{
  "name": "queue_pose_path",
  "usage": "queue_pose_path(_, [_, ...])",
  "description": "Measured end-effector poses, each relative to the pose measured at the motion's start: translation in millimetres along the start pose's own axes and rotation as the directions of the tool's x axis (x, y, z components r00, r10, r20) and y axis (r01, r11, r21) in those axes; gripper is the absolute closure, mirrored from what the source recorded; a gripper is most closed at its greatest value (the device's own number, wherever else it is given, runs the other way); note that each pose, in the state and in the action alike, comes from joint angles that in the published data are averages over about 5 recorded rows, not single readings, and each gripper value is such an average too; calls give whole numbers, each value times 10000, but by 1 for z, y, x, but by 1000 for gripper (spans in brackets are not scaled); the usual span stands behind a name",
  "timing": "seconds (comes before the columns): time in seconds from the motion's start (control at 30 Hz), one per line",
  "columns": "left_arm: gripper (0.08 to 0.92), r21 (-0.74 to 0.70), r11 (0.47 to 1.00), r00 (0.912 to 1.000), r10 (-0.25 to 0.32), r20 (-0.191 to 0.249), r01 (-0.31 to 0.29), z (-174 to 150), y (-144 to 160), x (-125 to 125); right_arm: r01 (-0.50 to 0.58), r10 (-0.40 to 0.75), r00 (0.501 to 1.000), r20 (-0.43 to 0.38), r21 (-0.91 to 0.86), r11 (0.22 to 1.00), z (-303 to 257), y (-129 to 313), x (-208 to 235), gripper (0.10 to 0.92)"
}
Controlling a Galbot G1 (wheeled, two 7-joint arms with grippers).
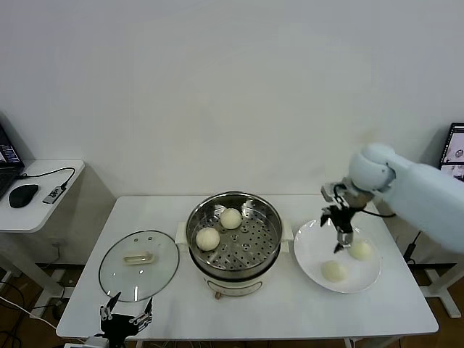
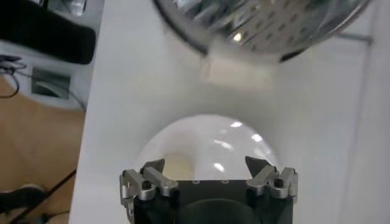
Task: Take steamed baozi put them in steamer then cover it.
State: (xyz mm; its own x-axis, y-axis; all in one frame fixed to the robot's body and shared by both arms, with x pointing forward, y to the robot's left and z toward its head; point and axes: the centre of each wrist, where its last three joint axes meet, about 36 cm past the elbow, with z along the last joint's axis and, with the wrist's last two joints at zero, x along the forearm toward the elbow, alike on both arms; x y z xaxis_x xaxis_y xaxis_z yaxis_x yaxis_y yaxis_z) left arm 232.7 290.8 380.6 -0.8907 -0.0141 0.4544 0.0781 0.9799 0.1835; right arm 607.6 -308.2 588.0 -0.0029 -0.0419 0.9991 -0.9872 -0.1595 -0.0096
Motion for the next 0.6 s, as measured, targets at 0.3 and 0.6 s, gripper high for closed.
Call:
queue_pose_path(0.3, [177, 12, 10000, 9999, 7, -153, -7, 5, -1, 0, 451, -455, 9986, -282, -135, 9989, 10, 10, -48, 200])
queue_pose_path(0.6, [177, -21, 10000, 9996, -22, -278, 22, 10, 0, -4, 469, -486, 9979, -420, -408, 9981, 17, 6, -82, 200])
